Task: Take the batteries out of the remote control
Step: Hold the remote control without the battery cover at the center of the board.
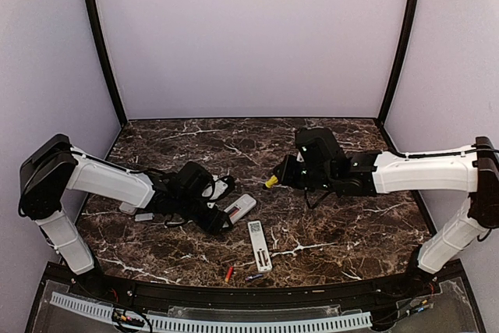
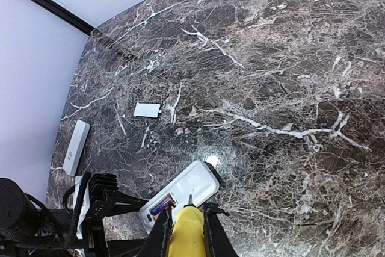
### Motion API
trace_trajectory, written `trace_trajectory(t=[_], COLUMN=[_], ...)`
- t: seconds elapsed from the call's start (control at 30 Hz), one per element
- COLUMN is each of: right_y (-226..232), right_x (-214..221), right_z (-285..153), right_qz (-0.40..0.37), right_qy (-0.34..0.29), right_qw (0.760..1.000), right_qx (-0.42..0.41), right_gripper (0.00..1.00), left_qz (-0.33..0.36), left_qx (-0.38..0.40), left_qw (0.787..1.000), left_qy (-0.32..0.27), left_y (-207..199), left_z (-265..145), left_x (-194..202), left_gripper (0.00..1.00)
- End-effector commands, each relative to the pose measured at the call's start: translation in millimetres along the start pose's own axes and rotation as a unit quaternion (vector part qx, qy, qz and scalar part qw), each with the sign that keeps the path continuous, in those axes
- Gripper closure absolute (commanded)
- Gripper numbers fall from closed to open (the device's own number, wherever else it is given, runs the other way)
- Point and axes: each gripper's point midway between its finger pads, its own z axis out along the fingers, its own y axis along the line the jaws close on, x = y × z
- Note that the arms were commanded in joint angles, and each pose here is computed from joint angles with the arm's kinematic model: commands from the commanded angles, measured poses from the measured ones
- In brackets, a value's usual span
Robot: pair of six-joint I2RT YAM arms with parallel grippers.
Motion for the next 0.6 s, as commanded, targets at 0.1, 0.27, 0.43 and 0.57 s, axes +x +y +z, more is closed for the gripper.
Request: trace_trajectory(t=[0.1, 0.27, 0.43, 0.57], right_y=[29.7, 35.7, 32.1, 36.8], right_x=[-0.8, 5.9, 6.9, 8.8], right_z=[8.9, 16.9, 15.8, 8.2], right_qz=[-0.036, -0.063, -0.069, -0.105], right_qy=[0.006, 0.017, 0.023, 0.022], right_qw=[0.997, 0.994, 0.992, 0.986], right_qx=[-0.061, -0.086, -0.103, -0.129], right_gripper=[1.00, 1.00, 1.00, 1.00], left_qz=[0.021, 0.032, 0.040, 0.049], left_qx=[-0.025, -0.025, -0.020, -0.006], left_qw=[0.999, 0.998, 0.998, 0.998], left_qy=[0.039, 0.045, 0.040, 0.037], left_y=[6.0, 3.8, 1.6, -2.8], left_z=[4.6, 9.6, 11.2, 12.7], left_x=[25.1, 27.8, 28.3, 30.5], left_gripper=[0.44, 0.55, 0.60, 0.62])
